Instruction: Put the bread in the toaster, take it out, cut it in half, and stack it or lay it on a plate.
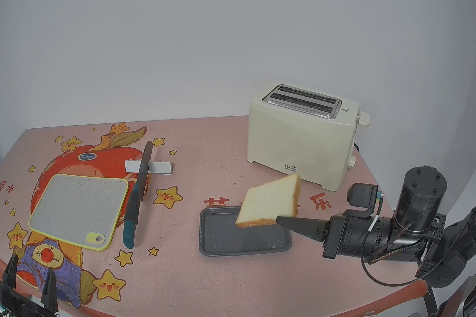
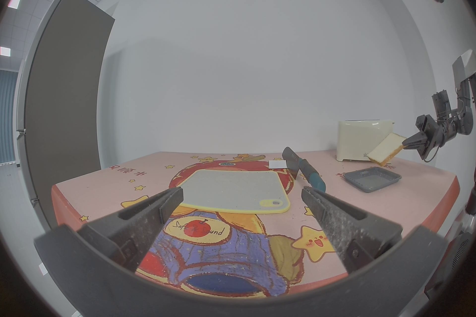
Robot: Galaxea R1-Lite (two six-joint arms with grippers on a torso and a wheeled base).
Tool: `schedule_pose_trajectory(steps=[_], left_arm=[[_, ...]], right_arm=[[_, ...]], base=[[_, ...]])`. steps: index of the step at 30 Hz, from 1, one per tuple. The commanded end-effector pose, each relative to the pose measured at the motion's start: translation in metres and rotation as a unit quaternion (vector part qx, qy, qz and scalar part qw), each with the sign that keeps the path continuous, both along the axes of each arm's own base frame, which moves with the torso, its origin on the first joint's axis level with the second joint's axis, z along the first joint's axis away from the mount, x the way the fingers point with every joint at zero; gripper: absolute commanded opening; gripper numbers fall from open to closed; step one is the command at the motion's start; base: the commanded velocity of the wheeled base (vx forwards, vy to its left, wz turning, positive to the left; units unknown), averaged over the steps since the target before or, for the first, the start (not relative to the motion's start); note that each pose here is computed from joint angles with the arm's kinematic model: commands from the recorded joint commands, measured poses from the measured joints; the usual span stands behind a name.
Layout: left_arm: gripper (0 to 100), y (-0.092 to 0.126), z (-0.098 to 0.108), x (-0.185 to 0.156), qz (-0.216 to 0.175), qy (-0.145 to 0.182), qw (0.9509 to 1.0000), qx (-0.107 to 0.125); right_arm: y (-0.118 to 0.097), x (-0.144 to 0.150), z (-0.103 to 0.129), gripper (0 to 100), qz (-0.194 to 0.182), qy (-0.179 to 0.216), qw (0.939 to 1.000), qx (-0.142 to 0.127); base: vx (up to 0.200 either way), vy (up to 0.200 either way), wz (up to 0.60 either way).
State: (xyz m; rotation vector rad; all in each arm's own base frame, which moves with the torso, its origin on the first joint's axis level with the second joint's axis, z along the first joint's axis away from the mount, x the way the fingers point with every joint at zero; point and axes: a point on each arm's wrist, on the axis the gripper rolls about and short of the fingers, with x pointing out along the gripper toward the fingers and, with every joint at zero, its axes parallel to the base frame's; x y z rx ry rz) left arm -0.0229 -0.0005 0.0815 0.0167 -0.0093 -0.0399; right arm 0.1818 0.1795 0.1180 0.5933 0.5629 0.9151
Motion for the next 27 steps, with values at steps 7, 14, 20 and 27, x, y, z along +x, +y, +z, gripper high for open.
schedule_pose_trajectory(steps=[7,14,20,27], left_arm=[[100,0.0,-0.005,0.0,0.0,0.001,1.0,0.0],[100,0.0,-0.005,0.0,0.0,0.001,1.0,0.0],[100,0.0,-0.005,0.0,0.0,0.001,1.0,0.0],[100,0.0,-0.005,0.0,0.0,0.001,1.0,0.0]], right_arm=[[-0.028,0.002,0.024,0,-0.031,-0.088,0.9946,-0.046],[-0.044,0.007,0.041,0,-0.058,-0.124,0.988,-0.073],[-0.055,0.005,0.043,0,-0.066,-0.146,0.9821,-0.099],[-0.06,-0.003,0.045,0,-0.054,-0.156,0.9768,-0.136]], base=[[0.0,0.0,0.0],[0.0,0.0,0.0],[0.0,0.0,0.0],[0.0,0.0,0.0]])
